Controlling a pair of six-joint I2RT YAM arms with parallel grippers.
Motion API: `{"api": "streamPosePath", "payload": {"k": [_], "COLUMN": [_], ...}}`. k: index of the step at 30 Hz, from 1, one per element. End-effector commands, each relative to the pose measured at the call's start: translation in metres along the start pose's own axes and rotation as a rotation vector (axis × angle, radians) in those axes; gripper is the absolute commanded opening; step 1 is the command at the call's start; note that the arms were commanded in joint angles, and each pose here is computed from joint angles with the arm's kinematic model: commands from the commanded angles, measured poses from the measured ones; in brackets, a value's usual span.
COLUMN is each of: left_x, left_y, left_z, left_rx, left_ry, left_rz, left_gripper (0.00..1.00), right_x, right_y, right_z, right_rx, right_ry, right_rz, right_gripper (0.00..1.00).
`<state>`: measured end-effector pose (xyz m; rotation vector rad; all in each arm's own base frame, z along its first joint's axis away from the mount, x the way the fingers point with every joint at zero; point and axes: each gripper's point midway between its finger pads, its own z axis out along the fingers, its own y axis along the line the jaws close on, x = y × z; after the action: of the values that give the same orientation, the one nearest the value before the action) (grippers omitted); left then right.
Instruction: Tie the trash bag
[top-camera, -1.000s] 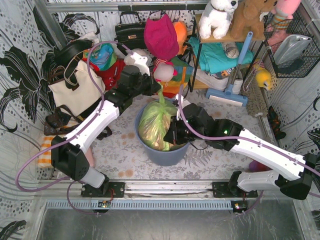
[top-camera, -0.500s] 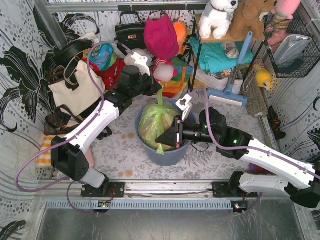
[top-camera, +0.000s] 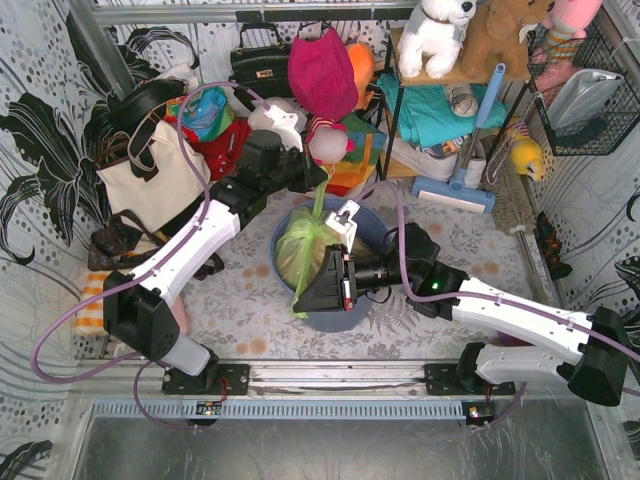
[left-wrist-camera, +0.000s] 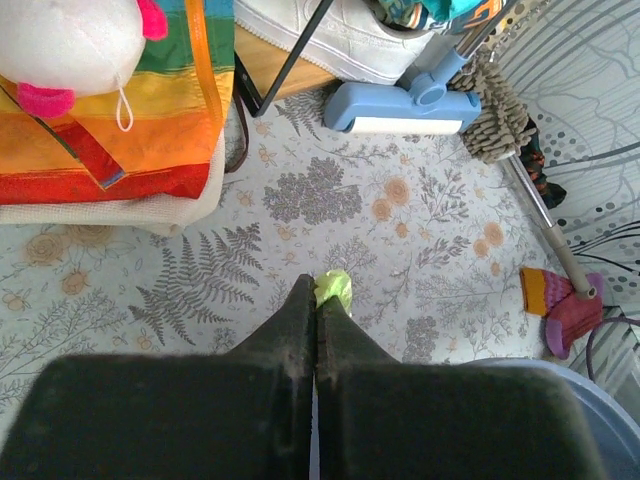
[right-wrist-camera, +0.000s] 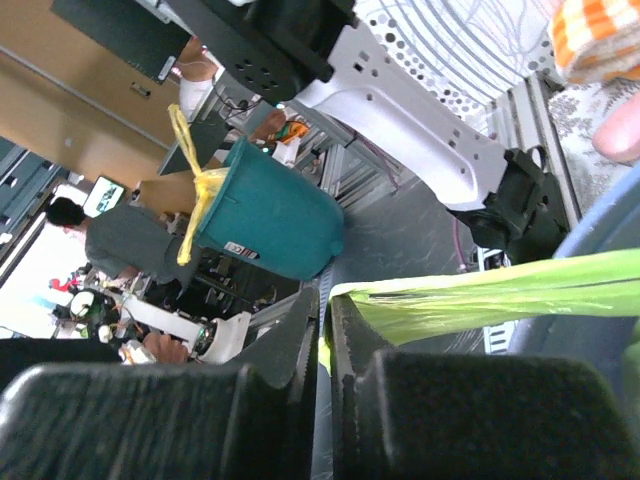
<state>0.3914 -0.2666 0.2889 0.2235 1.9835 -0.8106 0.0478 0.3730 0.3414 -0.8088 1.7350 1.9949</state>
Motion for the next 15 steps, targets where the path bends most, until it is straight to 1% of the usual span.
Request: {"api": "streamPosePath", "payload": {"k": [1,2,4,8,10,12,15], "left_x": [-0.038,-0.041,-0.055,-0.091,-0.101,-0.104,-0.091], "left_y": [0.006,0.006,0.005,-0.004,-0.006,-0.004,0.004], "left_z": [0.011,0.011,0.008,-0.001,-0.003,0.000,0.011], "left_rx": [-0.037,-0.044,-0.051,-0.042,-0.043,-0.051,-0.059], "left_ry": [-0.124,-0.133,-0.161,-0.229,-0.247,-0.251,-0.218], "left_rz": [0.021,0.021,0.024,0.026,0.027,0.023,0.011], "left_gripper": [0.00,0.00,0.00,0.00,0.00,0.00,0.00], "right_x": [0.013,0.011,0.004,-0.017,-0.019,-0.012,0.012], "right_y": [0.059,0.063,0.080,0.130,0.148,0.149,0.123], "right_z": [-0.011,-0.012,-0.014,-0.021,-0.027,-0.032,-0.034], "right_rx": [-0.239,-0.242,-0.276,-0.366,-0.410,-0.420,-0.370], "right_ry": [0.096,0.101,0.111,0.139,0.155,0.184,0.234], "right_rz": [-0.090,-0.110,-0.176,-0.296,-0.336,-0.334,-0.250], "right_gripper": [0.03,0.00,0.00,0.00,0.00,0.00,0.00]}}
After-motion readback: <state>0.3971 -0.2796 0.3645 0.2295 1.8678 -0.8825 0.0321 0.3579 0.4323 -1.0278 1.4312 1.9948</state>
